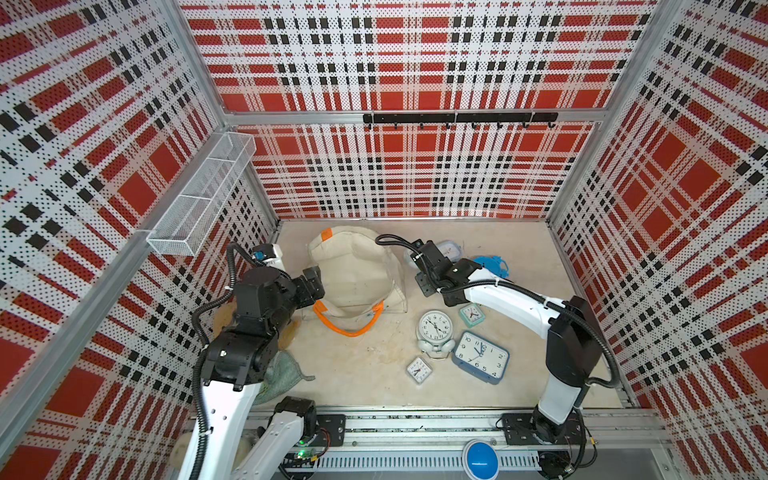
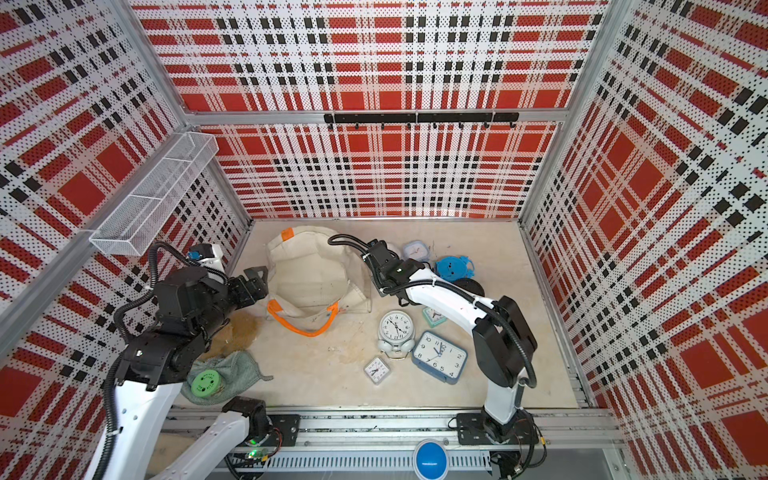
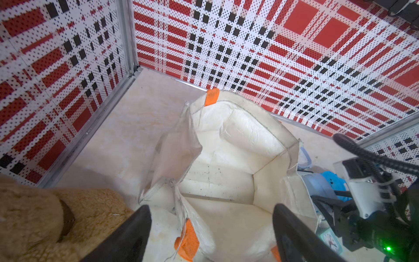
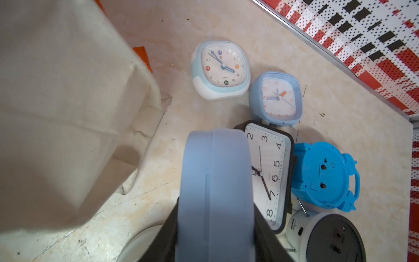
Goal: Take the alarm clock out of the canvas bag
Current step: Place the alarm at the center of the board.
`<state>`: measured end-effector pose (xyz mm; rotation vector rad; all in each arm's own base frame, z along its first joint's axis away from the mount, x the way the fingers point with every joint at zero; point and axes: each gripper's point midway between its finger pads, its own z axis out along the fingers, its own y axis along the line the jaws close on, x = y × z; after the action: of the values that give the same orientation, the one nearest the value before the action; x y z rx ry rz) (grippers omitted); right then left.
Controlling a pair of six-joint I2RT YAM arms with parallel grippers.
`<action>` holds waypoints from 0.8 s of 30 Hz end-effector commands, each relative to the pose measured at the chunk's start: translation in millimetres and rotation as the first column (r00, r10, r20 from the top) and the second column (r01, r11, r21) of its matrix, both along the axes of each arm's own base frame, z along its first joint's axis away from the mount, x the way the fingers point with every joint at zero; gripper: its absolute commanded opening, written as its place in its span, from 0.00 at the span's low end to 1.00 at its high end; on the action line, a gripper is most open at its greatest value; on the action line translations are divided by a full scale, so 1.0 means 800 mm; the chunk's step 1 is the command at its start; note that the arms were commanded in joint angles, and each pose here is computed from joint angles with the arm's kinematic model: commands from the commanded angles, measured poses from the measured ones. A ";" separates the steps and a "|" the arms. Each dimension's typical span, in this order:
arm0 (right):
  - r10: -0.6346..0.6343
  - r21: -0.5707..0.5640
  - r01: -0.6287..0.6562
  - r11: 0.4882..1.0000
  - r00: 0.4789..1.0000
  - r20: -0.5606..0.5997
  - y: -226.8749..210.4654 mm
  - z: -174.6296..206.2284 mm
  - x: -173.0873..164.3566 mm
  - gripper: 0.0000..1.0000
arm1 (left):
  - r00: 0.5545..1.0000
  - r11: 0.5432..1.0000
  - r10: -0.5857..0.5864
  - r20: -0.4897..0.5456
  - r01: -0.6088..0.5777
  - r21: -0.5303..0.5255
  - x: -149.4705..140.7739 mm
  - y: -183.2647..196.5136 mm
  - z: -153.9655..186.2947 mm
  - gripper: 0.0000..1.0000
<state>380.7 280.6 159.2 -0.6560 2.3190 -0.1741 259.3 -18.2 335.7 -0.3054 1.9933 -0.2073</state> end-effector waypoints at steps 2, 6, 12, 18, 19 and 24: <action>0.005 -0.057 0.000 0.998 0.995 0.101 0.013 0.005 0.024 0.30 | 0.999 1.000 0.006 -0.049 -0.004 0.030 -0.001 0.004 -0.014 0.86; 0.015 -0.109 -0.002 0.994 0.992 0.122 0.015 -0.013 0.032 0.30 | 0.998 1.000 0.001 -0.059 0.001 0.030 0.002 0.002 -0.014 0.86; 0.025 -0.157 -0.008 0.988 0.994 0.104 0.018 -0.036 0.037 0.36 | 0.998 0.999 0.002 -0.062 0.000 0.035 0.000 0.003 -0.017 0.86; 0.047 -0.169 -0.036 0.985 0.997 0.062 0.026 -0.067 0.032 0.36 | 0.998 0.999 0.003 -0.063 0.000 0.039 0.002 0.004 -0.013 0.86; 0.053 -0.173 -0.043 0.984 0.997 0.055 0.028 -0.072 0.030 0.36 | 0.998 0.999 0.002 -0.063 0.001 0.040 0.002 0.003 -0.012 0.86; 0.068 -0.199 -0.062 0.978 0.997 0.023 0.034 -0.097 0.017 0.42 | 0.998 0.999 0.000 -0.059 0.002 0.038 0.003 0.003 -0.007 0.86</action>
<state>397.2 301.1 92.9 -0.7934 2.2756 -0.3760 263.5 -18.6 317.0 -0.2911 2.0783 -0.1704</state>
